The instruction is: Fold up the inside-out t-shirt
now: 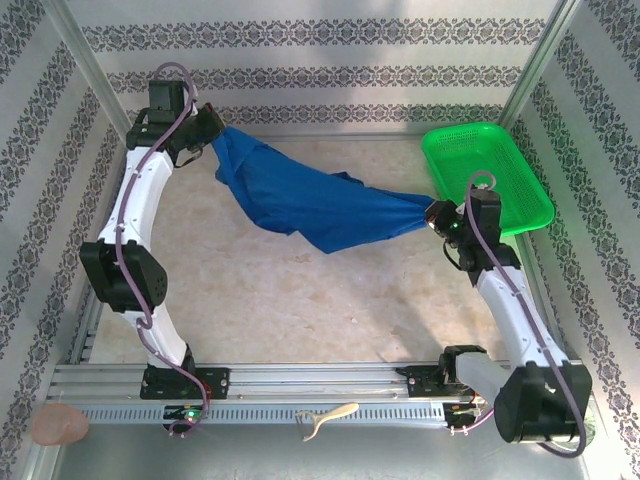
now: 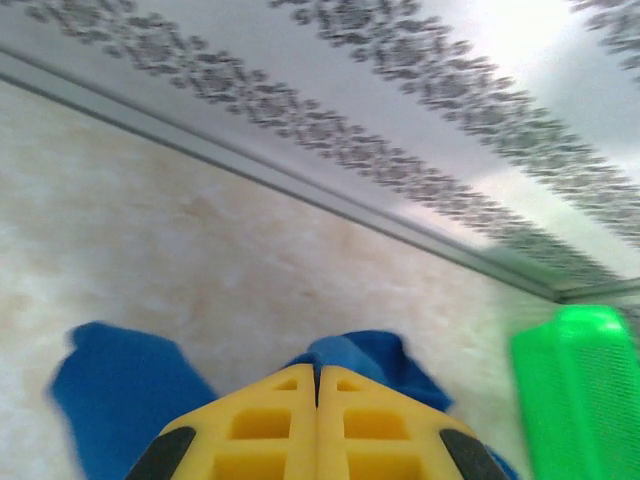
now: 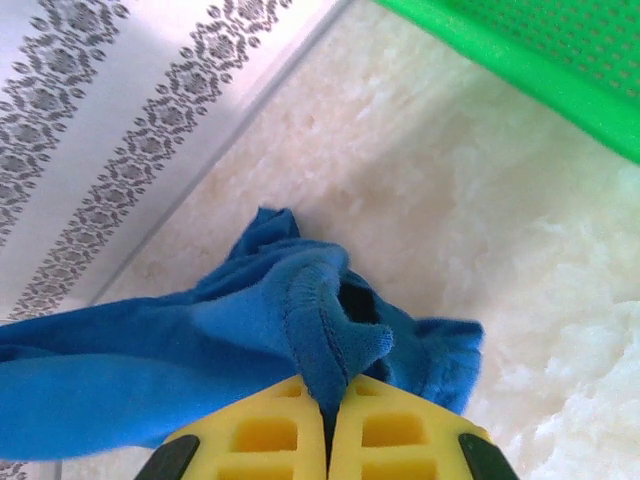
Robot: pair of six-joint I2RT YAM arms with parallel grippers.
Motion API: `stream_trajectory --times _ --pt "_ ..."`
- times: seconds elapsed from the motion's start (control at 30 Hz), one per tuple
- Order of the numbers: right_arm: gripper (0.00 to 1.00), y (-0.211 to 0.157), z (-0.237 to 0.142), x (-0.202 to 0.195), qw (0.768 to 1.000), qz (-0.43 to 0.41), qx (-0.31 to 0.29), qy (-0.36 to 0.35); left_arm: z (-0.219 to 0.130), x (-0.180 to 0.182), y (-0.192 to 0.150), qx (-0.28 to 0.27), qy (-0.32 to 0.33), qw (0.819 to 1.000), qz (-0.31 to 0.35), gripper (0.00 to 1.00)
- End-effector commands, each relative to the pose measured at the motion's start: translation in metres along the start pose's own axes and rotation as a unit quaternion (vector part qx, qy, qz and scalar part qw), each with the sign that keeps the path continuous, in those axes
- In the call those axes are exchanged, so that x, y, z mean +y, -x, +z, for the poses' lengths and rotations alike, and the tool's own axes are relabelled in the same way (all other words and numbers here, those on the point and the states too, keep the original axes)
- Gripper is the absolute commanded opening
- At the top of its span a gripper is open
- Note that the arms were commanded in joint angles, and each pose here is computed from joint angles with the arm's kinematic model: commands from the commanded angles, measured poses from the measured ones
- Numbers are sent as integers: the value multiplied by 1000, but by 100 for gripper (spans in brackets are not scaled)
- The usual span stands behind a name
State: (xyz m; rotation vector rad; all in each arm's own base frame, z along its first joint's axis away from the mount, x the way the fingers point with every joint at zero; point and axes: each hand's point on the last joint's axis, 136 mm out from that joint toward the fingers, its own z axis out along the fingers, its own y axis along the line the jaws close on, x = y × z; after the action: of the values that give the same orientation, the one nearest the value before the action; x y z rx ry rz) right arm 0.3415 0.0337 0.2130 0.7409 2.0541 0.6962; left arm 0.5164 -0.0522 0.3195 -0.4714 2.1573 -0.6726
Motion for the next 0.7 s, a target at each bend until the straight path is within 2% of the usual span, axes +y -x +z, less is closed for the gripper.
stream_trajectory --times 0.0,0.17,0.3,0.4,0.57,0.63,0.67 --pt "0 18 -28 16 999 -14 -32 8 -13 -37 3 4 -97 994 -46 0" --pt "0 35 -72 51 996 -14 -70 56 -44 -68 18 -23 -167 982 -85 0" --pt "0 42 -81 63 995 -14 -77 67 -46 -68 42 -58 -165 979 -101 0" --pt "0 40 -59 53 997 -5 -65 49 -17 -56 62 -61 -152 979 -118 0" --pt "0 43 -3 32 999 5 -49 2 74 -16 73 -31 -92 987 -125 1" --pt "0 47 24 27 999 4 -42 -12 100 -8 74 -21 -86 988 -123 15" --pt "0 50 37 25 999 -1 -42 -18 112 -4 74 -18 -89 989 -118 25"
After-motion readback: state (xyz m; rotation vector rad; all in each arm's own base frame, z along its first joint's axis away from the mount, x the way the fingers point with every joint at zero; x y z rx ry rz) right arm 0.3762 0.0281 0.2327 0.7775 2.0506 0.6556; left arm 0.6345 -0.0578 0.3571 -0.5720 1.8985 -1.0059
